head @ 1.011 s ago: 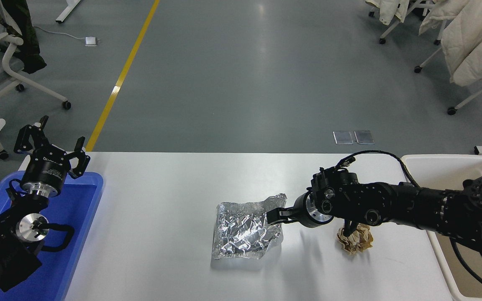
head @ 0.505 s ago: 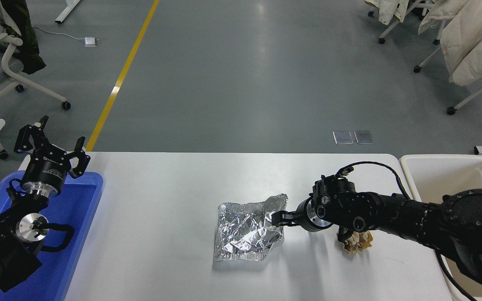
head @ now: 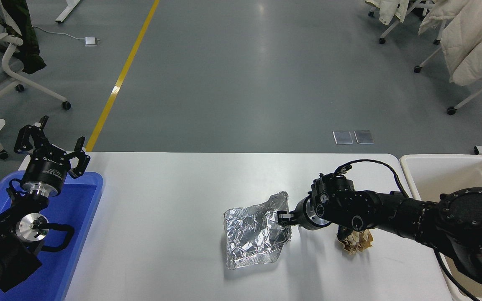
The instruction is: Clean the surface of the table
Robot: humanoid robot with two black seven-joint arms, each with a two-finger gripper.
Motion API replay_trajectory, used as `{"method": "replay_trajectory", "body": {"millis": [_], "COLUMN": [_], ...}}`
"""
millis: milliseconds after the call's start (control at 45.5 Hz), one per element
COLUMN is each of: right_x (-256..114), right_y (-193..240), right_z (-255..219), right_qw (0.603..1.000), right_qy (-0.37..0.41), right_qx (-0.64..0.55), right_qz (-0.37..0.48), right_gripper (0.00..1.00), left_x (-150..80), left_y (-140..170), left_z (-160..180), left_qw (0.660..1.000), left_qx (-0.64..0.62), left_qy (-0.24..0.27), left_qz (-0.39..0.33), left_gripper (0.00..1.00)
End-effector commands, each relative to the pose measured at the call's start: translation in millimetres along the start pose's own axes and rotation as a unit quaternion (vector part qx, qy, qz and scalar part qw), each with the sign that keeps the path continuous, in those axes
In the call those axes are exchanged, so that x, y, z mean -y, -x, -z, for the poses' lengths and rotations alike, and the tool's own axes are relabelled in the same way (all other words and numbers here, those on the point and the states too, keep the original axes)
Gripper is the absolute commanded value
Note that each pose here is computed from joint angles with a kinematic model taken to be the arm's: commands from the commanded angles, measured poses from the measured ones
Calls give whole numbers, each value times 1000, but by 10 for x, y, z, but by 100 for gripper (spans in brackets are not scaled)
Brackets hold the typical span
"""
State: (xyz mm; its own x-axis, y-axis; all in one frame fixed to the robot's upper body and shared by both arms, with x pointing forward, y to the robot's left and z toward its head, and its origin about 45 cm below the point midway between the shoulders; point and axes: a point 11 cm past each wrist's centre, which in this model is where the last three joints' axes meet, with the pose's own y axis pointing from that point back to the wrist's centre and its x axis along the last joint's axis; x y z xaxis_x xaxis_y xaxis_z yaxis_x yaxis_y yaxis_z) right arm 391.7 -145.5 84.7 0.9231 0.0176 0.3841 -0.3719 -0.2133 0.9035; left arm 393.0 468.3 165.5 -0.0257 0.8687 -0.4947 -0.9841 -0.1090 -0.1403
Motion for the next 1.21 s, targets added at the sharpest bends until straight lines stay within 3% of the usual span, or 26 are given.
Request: {"method": "replay_trajectory", "body": {"millis": [0, 396, 549, 857, 1187], "right_x": [-35, -97, -196, -1093, -2183], "right_y": [-40, -114, -115, -616, -768], "right_z": [14, 88, 329, -42, -508], "right_qw": [1000, 1000, 999, 999, 999], "right_qy": [0, -2, -30, -32, -30], "right_qx": [-2, -13, -23, -27, -16], "right_qz": [11, 12, 31, 12, -5], "right_gripper": [0, 0, 0, 0, 0], "left_x": [-1, 1, -1, 1, 1], "left_y": [-2, 2, -2, 2, 2], "left_z": [-1, 1, 0, 1, 1], "left_qw": [1000, 1000, 1000, 1000, 1000], "left_qx": [0, 0, 1, 0, 0], "left_qy": [0, 0, 0, 0, 0], "left_qz": [0, 0, 0, 0, 0], "left_gripper": [100, 100, 100, 100, 100]}}
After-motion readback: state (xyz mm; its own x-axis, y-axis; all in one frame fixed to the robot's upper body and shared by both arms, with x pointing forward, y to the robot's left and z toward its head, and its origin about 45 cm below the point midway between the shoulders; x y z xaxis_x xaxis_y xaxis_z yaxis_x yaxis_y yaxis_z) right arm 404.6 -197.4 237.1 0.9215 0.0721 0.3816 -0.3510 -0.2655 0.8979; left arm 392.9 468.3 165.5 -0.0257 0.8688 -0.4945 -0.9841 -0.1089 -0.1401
